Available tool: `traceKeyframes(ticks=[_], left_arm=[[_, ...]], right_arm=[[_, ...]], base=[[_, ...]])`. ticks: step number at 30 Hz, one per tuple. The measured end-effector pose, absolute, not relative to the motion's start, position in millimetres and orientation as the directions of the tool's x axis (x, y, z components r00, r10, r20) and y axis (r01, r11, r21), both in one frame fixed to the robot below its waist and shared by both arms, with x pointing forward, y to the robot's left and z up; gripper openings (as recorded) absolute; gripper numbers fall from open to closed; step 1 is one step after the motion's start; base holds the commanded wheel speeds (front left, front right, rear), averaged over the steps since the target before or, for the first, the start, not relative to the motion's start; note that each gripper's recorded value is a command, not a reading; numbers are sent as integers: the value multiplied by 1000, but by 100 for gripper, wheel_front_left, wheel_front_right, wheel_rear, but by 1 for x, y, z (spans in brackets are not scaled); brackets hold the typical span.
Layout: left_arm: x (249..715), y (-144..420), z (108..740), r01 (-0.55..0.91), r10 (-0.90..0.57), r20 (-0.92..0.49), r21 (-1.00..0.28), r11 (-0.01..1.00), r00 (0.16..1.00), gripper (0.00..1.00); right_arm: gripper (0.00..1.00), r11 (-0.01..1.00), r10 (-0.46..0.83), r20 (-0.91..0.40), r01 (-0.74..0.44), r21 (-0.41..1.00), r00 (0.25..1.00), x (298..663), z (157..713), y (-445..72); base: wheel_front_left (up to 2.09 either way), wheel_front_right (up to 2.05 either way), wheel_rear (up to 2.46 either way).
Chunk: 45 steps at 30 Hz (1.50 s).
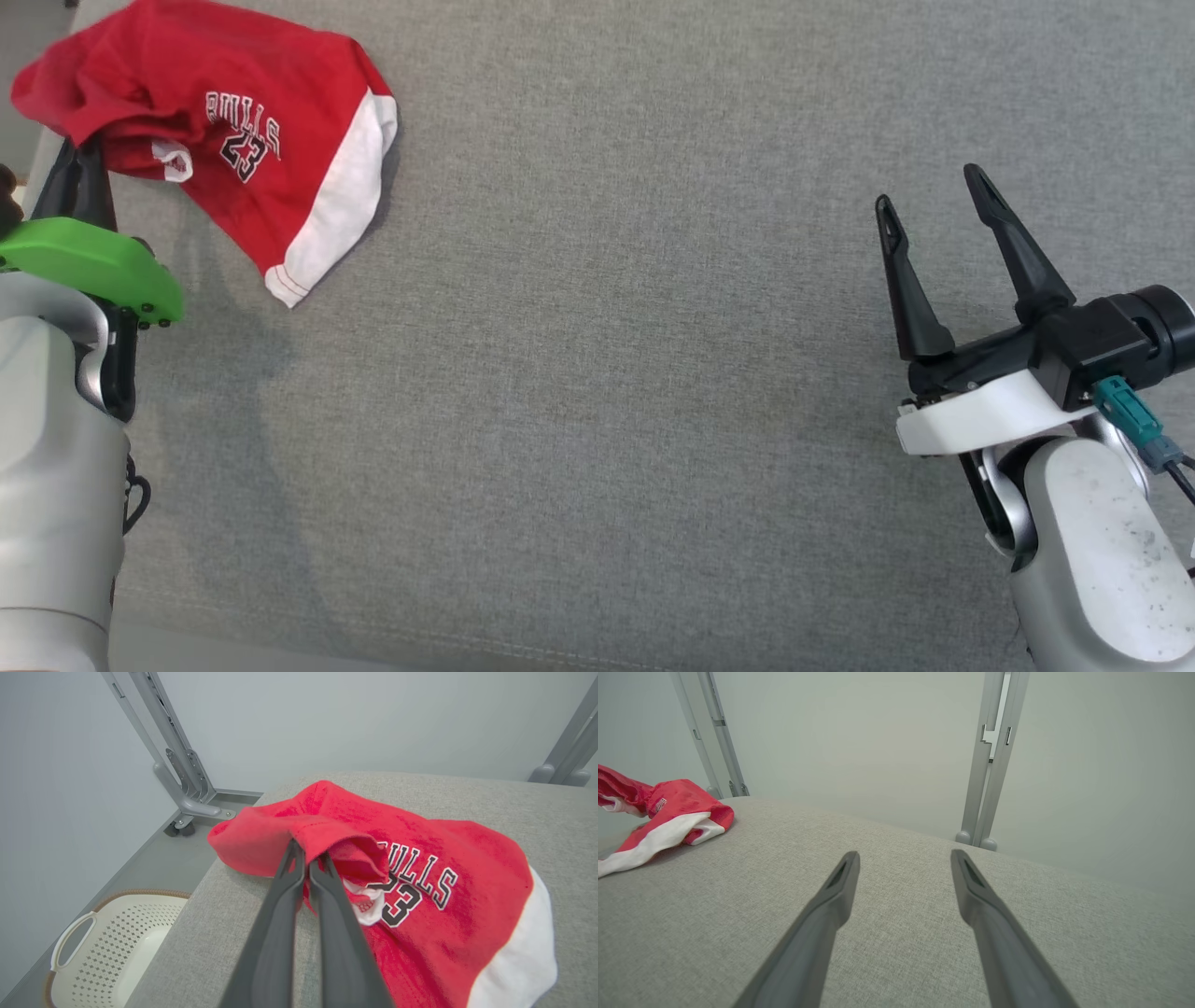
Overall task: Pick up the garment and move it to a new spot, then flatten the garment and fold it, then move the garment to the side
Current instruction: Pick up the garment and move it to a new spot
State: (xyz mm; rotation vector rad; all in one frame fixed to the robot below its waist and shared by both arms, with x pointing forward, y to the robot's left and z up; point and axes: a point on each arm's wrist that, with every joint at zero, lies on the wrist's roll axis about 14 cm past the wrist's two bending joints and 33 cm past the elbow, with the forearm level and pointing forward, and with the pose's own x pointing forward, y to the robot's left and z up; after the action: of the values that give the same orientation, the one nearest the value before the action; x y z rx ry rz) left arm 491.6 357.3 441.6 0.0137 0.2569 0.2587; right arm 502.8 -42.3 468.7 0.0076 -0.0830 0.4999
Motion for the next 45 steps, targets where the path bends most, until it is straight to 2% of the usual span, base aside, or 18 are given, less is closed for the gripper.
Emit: traceKeyframes(ticks=[6,13,19,32,41,42,43,45], left_arm=[[496,301,495,-62,66,-82,41,997,994,0],[495,214,541,170,-170,37,-7,985,985,0],[493,125,565,357,-349,107,-69,932,931,0],[485,-34,588,640,-616,185,-127,758,766,0],[459,-115,551,778,-771,111,-143,612,627,0],[457,-120,546,785,-780,102,-143,603,618,63],[456,-124,541,788,-784,95,-142,600,614,100],[453,-129,532,792,-790,79,-141,595,608,100]], right_arm=[[100,889,453,127,-457,2,882,489,494,-45],[100,906,416,179,-423,4,892,477,520,-55],[100,929,362,187,-369,3,913,466,528,-76],[100,981,192,211,-191,-21,958,448,545,-145],[100,997,69,196,-64,-31,978,429,545,-190],[100,998,58,194,-53,-33,979,427,544,-194],[100,998,48,191,-42,-35,980,425,544,-197],[100,999,33,185,-27,-36,982,423,542,-202]], base=[[0,0,0],[0,0,0],[0,0,0],[0,0,0],[0,0,0],[0,0,0],[0,0,0],[0,0,0]])
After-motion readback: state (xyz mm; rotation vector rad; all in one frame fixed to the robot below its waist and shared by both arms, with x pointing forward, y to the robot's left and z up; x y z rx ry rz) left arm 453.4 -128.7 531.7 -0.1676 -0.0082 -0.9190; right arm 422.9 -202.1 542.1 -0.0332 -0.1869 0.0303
